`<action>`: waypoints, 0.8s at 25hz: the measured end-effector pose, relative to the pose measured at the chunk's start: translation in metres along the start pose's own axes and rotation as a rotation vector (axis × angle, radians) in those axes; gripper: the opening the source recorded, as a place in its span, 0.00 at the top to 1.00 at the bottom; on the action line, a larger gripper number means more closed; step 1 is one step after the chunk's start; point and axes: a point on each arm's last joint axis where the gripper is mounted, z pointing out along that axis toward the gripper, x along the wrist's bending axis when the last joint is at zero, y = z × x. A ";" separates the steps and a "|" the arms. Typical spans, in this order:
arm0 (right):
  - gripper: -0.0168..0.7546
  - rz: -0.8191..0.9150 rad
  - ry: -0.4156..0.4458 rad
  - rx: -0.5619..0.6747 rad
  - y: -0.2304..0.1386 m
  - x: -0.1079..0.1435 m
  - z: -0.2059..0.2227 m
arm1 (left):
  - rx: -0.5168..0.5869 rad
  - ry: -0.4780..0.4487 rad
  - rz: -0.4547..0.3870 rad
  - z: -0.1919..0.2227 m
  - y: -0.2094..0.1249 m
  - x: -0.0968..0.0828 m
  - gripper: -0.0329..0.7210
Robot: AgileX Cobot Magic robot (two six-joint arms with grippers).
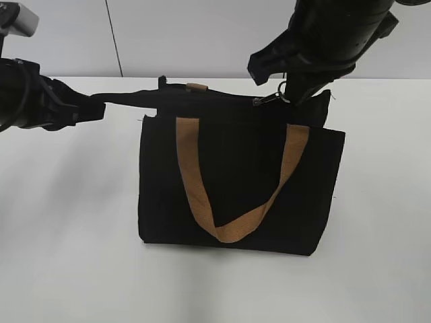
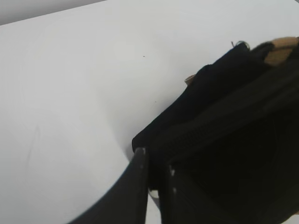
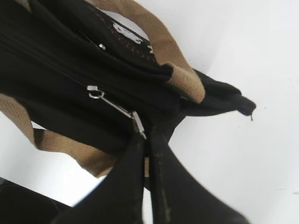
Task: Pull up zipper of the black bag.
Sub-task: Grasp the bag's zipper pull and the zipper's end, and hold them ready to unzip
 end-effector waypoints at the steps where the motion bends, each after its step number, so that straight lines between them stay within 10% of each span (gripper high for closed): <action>1: 1.00 -0.004 0.000 -0.004 0.000 0.000 -0.001 | 0.000 -0.002 0.000 0.000 0.000 0.000 0.93; 20: 1.00 -0.113 -0.029 0.011 -0.006 -0.003 0.002 | -0.001 -0.024 0.000 0.000 0.000 -0.002 0.93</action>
